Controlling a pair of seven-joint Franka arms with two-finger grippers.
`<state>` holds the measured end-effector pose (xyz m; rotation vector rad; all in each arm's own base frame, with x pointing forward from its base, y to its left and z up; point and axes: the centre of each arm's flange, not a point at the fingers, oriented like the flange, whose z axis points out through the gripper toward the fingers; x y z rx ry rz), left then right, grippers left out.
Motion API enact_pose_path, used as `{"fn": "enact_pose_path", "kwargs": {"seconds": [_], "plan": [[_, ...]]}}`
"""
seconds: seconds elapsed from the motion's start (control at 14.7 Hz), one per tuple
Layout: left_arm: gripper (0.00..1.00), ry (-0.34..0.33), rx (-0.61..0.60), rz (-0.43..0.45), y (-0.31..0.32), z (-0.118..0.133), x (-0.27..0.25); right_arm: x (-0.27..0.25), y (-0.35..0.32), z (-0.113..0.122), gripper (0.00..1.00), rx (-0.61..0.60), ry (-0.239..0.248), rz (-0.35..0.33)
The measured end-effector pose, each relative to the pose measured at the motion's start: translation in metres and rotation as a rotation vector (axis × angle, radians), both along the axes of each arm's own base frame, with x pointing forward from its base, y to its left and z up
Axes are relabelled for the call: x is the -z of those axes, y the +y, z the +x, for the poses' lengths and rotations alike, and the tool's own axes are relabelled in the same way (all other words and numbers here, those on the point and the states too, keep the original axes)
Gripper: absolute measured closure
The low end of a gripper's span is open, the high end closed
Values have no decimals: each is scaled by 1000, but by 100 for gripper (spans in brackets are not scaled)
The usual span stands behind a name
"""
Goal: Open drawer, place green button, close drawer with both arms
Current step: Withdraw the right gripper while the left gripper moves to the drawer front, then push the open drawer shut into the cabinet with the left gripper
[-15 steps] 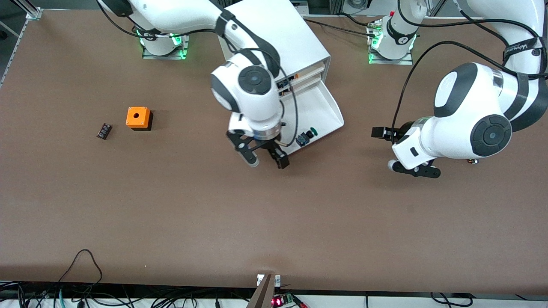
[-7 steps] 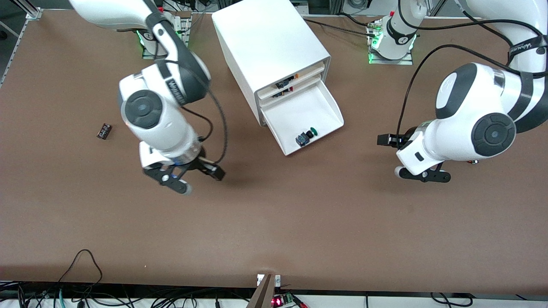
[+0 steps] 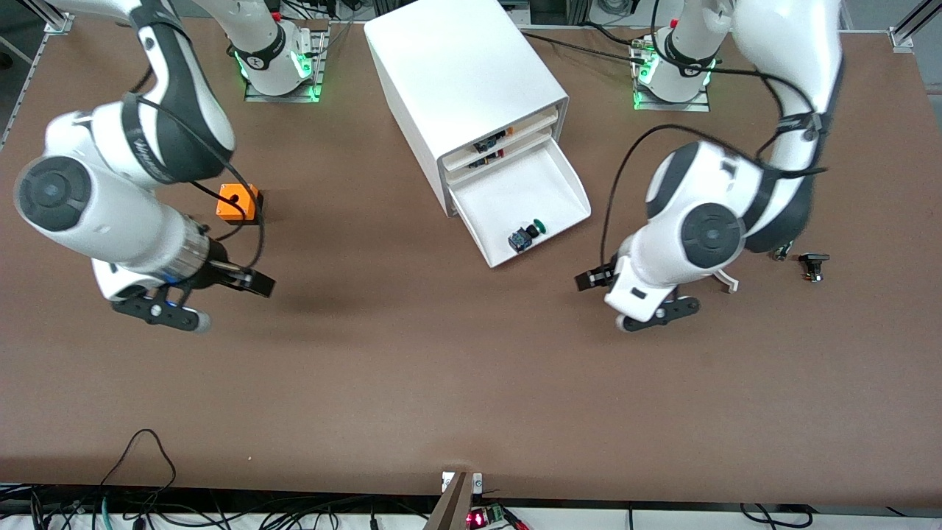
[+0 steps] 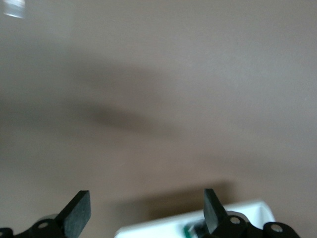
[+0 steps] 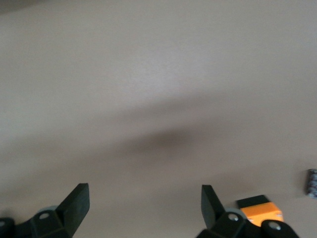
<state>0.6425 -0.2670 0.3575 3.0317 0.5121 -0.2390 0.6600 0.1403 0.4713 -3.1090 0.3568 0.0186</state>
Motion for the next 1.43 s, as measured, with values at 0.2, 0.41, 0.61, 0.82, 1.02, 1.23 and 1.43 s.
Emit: {"fn": "enact_pose_path", "kwargs": {"seconds": [0.2,0.41,0.61,0.82,1.02,1.23,1.43], "plan": [[0,-33,-49,-10,-15,-12,54,-17,-20,-23,0,-73,-1,-17],[0,-37,-56,-8,-48,-41,90,-35,-43,-47,0,-136,-9,-39],[0,-10,-39,6,-61,-62,109,-56,-60,-74,0,-163,-26,-56],[0,18,-21,9,-73,-82,124,-75,-79,-101,0,-176,-28,-56],[0,10,-30,-6,-82,-99,139,-91,-94,-117,0,-161,-22,-26],[0,9,-42,-11,-88,-106,137,-99,-94,-123,0,-166,-26,-25],[0,14,-36,-23,-95,-117,128,-106,-94,-122,0,-170,-40,-25]]}}
